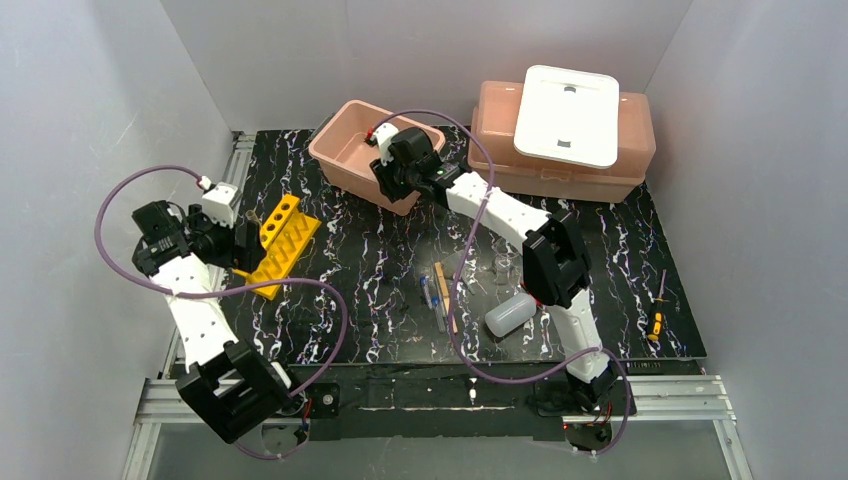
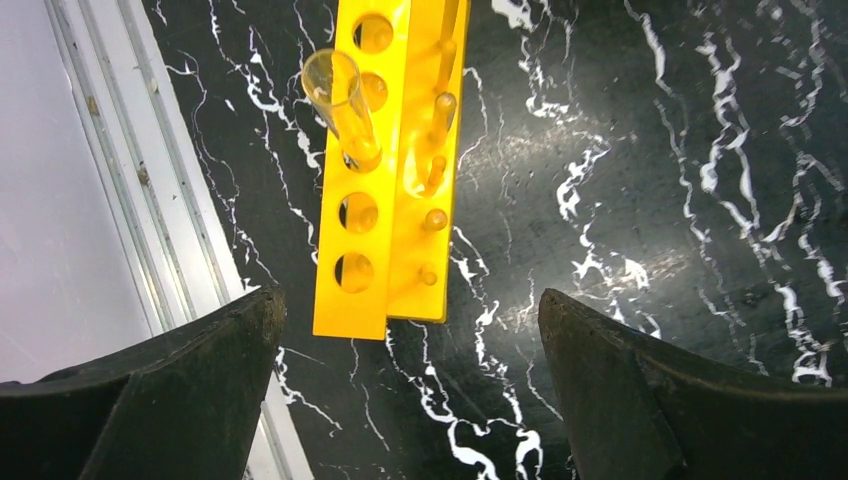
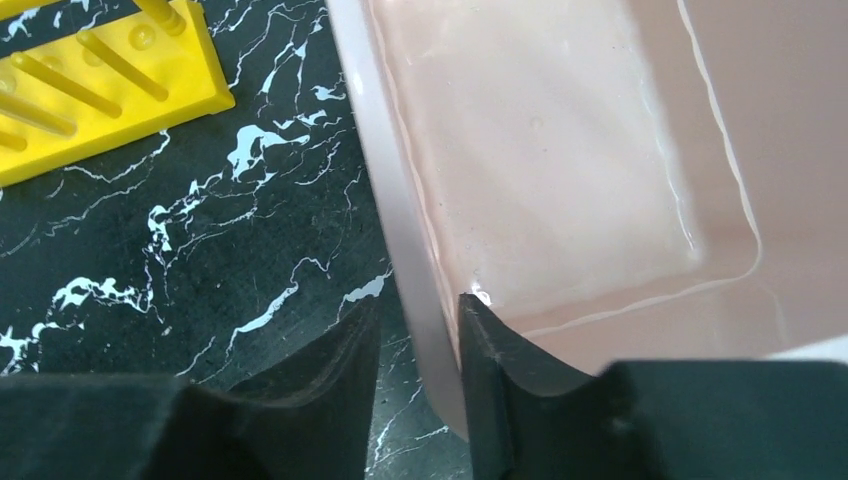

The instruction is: Organize the chemistry lab equipment

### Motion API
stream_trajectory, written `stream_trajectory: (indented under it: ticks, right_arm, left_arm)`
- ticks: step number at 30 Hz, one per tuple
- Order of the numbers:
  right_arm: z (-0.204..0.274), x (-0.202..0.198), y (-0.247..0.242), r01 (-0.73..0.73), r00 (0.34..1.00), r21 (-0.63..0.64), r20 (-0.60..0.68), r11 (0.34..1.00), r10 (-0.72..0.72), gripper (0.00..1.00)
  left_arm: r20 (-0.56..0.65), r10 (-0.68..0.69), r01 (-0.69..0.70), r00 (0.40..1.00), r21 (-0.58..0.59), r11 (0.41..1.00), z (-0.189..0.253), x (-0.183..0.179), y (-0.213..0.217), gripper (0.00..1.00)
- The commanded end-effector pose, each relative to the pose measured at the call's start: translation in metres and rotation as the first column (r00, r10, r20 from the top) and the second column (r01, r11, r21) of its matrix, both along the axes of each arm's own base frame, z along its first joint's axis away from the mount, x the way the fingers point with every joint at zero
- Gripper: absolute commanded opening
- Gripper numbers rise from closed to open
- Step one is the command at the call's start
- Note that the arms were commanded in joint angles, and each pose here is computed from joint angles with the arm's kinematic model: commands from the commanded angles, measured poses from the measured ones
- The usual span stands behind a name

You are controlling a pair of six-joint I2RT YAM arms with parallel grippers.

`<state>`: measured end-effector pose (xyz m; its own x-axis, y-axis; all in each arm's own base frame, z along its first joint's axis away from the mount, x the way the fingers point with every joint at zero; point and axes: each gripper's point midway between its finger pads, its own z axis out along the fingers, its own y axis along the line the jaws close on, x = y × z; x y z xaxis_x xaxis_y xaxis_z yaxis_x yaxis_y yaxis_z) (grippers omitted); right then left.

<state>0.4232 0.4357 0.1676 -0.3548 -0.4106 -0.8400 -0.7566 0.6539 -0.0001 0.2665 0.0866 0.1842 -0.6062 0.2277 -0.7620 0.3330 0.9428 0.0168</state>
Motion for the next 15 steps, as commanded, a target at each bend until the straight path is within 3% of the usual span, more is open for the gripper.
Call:
stream_trajectory:
  ticks: [1,6,15]
  right_arm:
    - [0.007,0.0,-0.003,-0.004,1.0,-0.001,-0.002,1.0,0.004,0.34]
    - [0.003,-0.03,-0.017,-0.007,0.999,0.012,-0.037,1.0,0.007,0.03]
    - [0.008,-0.096,-0.044,-0.151,0.988,0.036,-0.007,0.988,0.151,0.01]
  left_arm:
    - [0.044,0.013,-0.009,0.999,-0.078,0.997,0.03,-0.003,-0.016,0.98]
    - [0.128,0.012,-0.001,0.992,-0.084,0.996,0.058,0.0,-0.022,0.98]
    - [0.154,0.005,0.013,0.988,-0.116,0.993,0.065,-0.007,-0.035,0.98]
